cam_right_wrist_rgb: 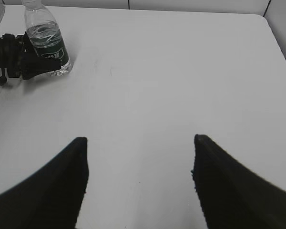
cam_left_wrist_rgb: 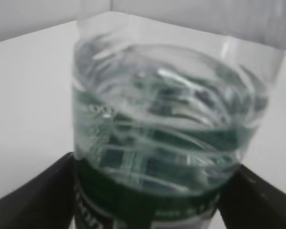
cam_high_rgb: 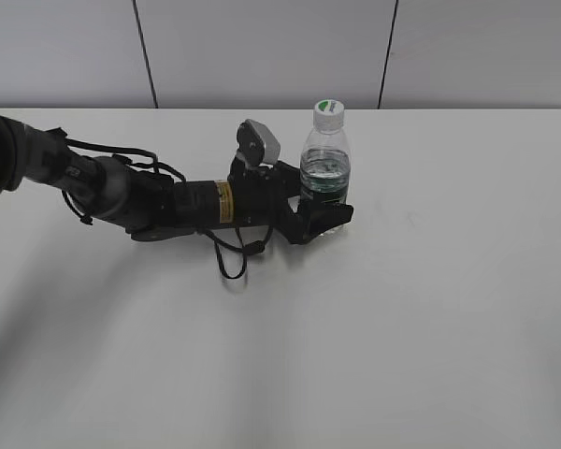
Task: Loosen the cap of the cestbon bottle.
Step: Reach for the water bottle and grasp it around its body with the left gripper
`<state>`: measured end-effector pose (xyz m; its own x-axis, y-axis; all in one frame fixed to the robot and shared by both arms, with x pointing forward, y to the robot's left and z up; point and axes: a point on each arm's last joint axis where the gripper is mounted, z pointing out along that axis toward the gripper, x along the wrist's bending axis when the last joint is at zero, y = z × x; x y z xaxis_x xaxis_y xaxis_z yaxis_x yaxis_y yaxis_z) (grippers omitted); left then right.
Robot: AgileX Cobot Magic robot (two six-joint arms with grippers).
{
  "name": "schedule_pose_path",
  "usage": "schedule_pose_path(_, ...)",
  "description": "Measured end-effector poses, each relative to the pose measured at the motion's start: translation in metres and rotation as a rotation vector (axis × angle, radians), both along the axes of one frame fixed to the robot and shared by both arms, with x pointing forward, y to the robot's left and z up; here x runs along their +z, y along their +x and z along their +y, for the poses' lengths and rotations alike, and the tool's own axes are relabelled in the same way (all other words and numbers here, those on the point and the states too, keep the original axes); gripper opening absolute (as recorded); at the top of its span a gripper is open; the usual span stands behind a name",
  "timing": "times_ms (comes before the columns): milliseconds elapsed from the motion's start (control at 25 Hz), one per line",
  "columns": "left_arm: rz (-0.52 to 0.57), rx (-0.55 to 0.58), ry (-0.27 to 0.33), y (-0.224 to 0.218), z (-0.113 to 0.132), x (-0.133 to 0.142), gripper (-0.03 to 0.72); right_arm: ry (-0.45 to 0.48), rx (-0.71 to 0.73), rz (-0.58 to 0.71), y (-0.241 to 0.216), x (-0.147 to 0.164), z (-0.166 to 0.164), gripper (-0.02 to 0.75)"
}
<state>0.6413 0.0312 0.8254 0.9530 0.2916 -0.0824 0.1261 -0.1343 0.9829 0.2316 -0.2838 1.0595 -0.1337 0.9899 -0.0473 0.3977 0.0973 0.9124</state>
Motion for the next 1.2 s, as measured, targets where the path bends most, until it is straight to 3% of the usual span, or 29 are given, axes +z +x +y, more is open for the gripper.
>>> schedule_pose_path(440, 0.026, 0.022, -0.008, -0.0007, -0.0054, -0.0099, 0.665, 0.0, 0.0, 0.0, 0.0, 0.0, 0.0, 0.527)
schedule_pose_path(800, 0.025, 0.029, -0.008, 0.0, -0.0054, -0.0097, 0.555, 0.0, 0.0, 0.0, 0.0, 0.0, 0.0, 0.527)
schedule_pose_path(1200, 0.016, 0.009, -0.007, -0.0016, -0.0059, -0.0096, 0.543, 0.0, 0.0, 0.0, 0.0, 0.0, 0.0, 0.527)
